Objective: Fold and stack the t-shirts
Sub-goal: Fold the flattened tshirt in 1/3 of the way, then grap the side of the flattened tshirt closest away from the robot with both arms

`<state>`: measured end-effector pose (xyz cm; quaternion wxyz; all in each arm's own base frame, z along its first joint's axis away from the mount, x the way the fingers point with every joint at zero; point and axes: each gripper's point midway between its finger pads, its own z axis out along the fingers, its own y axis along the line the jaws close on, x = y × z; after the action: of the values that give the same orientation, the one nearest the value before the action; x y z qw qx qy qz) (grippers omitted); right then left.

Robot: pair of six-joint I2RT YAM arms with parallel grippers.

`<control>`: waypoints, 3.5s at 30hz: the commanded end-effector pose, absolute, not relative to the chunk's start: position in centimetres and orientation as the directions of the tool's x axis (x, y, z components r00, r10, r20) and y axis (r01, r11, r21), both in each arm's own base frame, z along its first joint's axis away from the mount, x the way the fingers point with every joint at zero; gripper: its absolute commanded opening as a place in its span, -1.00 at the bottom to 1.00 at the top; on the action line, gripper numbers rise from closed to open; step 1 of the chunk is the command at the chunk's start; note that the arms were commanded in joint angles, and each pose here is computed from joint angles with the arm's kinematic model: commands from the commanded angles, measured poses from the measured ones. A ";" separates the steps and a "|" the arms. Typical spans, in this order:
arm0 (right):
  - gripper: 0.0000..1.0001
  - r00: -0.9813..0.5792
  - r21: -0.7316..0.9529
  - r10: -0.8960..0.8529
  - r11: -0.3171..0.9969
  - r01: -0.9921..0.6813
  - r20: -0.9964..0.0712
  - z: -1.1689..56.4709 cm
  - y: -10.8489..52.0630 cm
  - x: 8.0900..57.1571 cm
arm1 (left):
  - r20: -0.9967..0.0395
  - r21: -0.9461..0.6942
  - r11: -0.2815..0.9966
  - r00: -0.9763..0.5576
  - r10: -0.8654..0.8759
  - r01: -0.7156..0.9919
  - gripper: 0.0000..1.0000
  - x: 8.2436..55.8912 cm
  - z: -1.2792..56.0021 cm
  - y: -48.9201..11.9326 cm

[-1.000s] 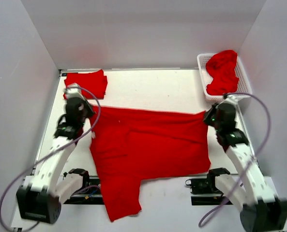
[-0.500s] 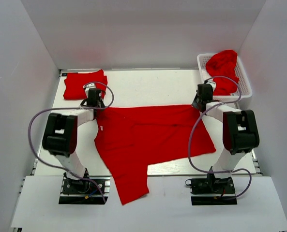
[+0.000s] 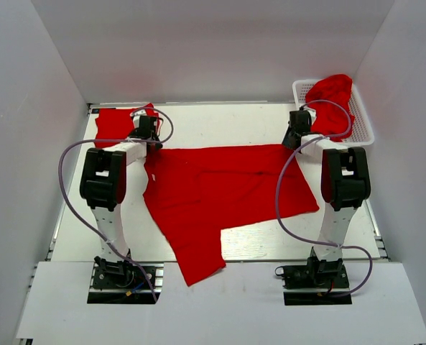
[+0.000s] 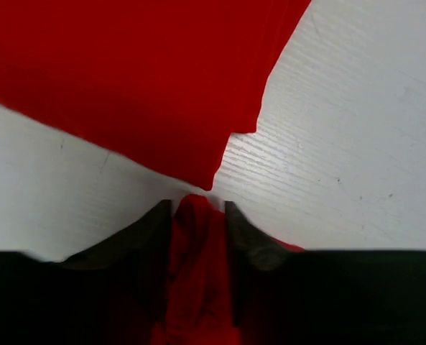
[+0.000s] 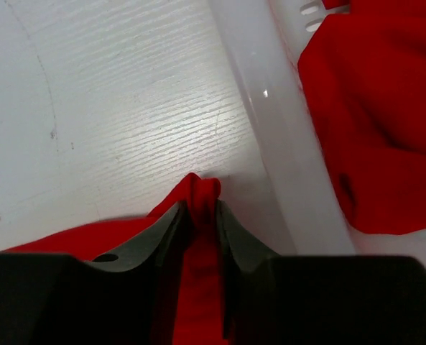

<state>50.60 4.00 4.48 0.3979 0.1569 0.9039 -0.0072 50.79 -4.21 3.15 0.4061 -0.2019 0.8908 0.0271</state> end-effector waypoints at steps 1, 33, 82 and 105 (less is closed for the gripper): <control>-0.41 -0.617 0.111 0.272 0.951 0.287 -0.738 6.8 3.7 51.5 | -0.727 -0.112 0.909 -0.591 -0.350 -0.400 0.00 50.8 5.2 -3.8; 0.81 -0.747 0.319 0.259 0.945 0.067 -0.612 12.9 9.4 36.2 | -0.643 -0.403 0.912 -0.734 -0.221 0.079 1.00 31.8 20.5 -12.3; 0.81 -0.746 0.094 0.322 0.939 0.332 -0.584 9.8 2.4 27.6 | -0.207 -0.113 0.941 -0.934 0.291 0.318 0.74 0.0 1.8 -21.4; 0.81 -0.704 0.031 0.405 0.877 0.480 -0.583 8.7 0.0 25.6 | -0.279 0.012 0.978 -0.938 0.205 0.210 -1.00 2.4 4.4 -22.3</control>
<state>26.62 1.41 9.04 0.3032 0.2071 0.9296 -0.0321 0.33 -21.84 2.00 0.0855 0.1392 0.9866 0.0034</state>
